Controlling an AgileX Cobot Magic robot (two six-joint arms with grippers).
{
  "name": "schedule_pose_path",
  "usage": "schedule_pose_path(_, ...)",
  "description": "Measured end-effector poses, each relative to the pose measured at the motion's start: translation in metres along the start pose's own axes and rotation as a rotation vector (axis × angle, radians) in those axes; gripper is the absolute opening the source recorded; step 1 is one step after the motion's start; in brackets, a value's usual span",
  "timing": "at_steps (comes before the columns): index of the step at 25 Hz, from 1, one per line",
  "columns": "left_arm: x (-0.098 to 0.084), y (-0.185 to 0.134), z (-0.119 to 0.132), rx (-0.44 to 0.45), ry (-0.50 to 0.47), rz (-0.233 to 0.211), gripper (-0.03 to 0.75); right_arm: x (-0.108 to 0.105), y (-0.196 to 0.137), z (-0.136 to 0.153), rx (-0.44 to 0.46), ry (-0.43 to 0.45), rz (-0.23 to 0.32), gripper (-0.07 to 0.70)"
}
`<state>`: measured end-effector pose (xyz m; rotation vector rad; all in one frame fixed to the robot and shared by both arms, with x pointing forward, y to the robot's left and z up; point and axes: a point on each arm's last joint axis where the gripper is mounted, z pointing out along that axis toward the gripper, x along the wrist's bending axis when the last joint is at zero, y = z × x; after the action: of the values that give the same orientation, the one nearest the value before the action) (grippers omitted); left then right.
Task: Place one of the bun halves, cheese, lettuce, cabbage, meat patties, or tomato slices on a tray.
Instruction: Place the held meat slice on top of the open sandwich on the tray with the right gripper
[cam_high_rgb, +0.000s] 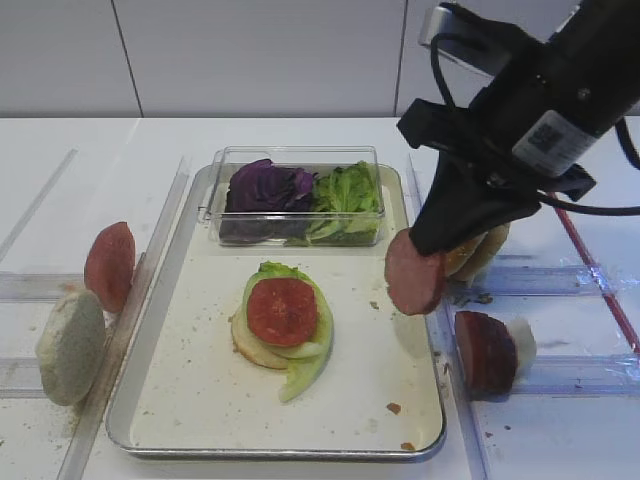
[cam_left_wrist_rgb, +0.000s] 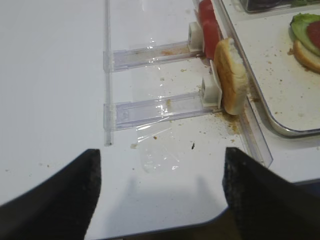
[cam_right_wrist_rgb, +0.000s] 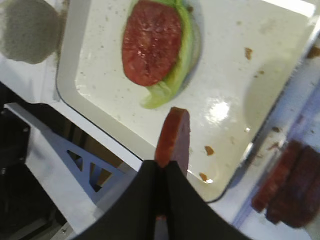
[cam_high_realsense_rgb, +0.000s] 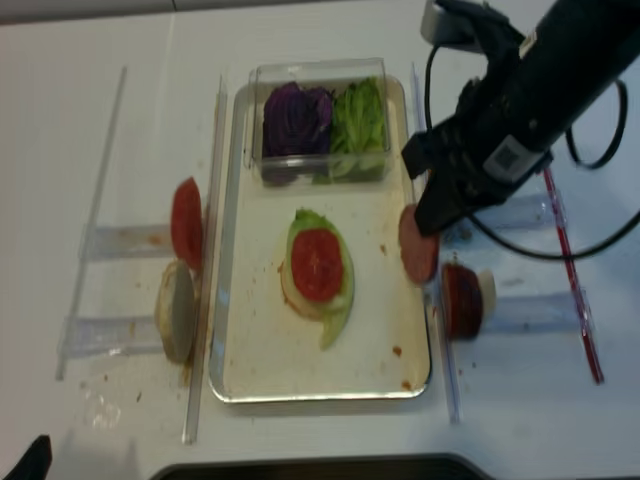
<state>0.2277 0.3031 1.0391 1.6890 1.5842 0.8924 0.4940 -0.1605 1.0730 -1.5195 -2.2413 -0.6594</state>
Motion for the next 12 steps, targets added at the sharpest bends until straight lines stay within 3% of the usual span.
schedule_pose_path(8, 0.000, 0.000, 0.000, 0.000, 0.000, 0.000, 0.472, -0.011, 0.028, 0.038, -0.010, 0.263, -0.048, 0.048)
schedule_pose_path(12, 0.000, 0.000, 0.000, 0.000, 0.000, 0.000, 0.472, -0.014, 0.040, 0.055, -0.034, 0.376, -0.026, 0.048)
